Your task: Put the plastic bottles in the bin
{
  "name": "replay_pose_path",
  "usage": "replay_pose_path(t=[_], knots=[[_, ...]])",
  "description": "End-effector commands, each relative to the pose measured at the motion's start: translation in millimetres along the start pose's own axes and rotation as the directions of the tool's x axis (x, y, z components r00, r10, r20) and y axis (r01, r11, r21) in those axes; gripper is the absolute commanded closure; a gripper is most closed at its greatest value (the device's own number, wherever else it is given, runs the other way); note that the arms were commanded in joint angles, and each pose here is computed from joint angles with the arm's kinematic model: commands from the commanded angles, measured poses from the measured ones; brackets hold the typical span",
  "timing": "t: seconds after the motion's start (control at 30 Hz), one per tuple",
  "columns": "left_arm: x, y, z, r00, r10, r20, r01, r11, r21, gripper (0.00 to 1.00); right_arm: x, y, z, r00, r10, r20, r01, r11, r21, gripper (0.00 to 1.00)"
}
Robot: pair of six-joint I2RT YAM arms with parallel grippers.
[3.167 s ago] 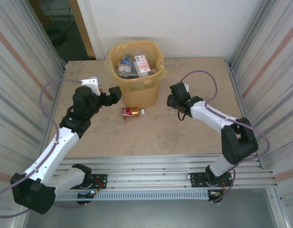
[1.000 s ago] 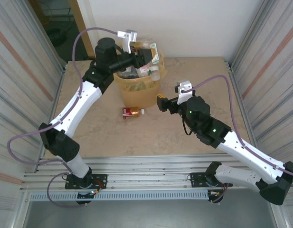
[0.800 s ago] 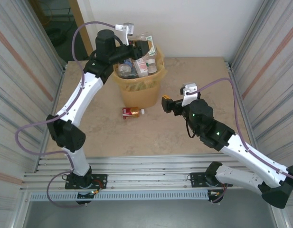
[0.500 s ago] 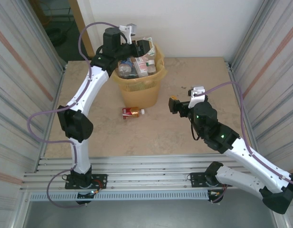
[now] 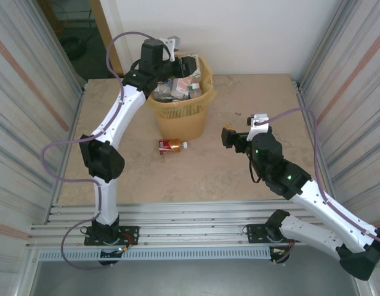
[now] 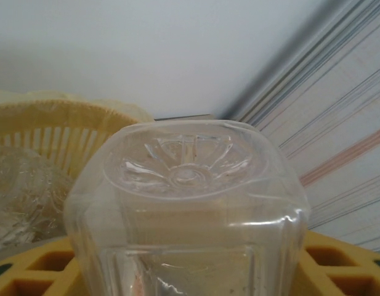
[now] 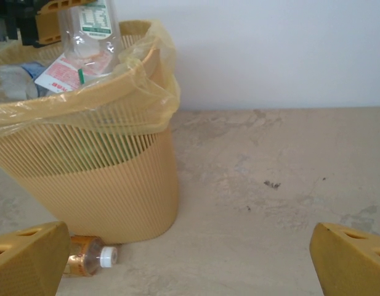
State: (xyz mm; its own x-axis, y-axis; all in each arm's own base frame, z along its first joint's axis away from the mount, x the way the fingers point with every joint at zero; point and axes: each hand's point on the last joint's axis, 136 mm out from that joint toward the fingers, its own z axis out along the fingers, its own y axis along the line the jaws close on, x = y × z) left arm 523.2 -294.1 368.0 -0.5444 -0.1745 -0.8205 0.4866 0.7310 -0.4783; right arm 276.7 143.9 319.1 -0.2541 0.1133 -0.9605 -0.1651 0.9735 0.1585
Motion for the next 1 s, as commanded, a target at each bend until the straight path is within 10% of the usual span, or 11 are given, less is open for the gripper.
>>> replay_pose_path(t=[0.0,0.7,0.97], knots=[[-12,5,-6,0.997,0.071,0.034,-0.068,0.995,-0.070,0.38,2,0,3,1.000,0.030,-0.005,-0.030,1.000,-0.002,0.02],[-34,16,-10,0.964,0.245,0.102,-0.210,0.940,-0.270,0.27,13,15,21,0.998,0.014,-0.064,-0.017,0.999,-0.037,0.02],[-52,0,-12,0.948,0.274,0.162,-0.235,0.945,-0.226,0.01,15,18,25,0.997,0.007,-0.077,-0.011,0.999,-0.043,0.02]])
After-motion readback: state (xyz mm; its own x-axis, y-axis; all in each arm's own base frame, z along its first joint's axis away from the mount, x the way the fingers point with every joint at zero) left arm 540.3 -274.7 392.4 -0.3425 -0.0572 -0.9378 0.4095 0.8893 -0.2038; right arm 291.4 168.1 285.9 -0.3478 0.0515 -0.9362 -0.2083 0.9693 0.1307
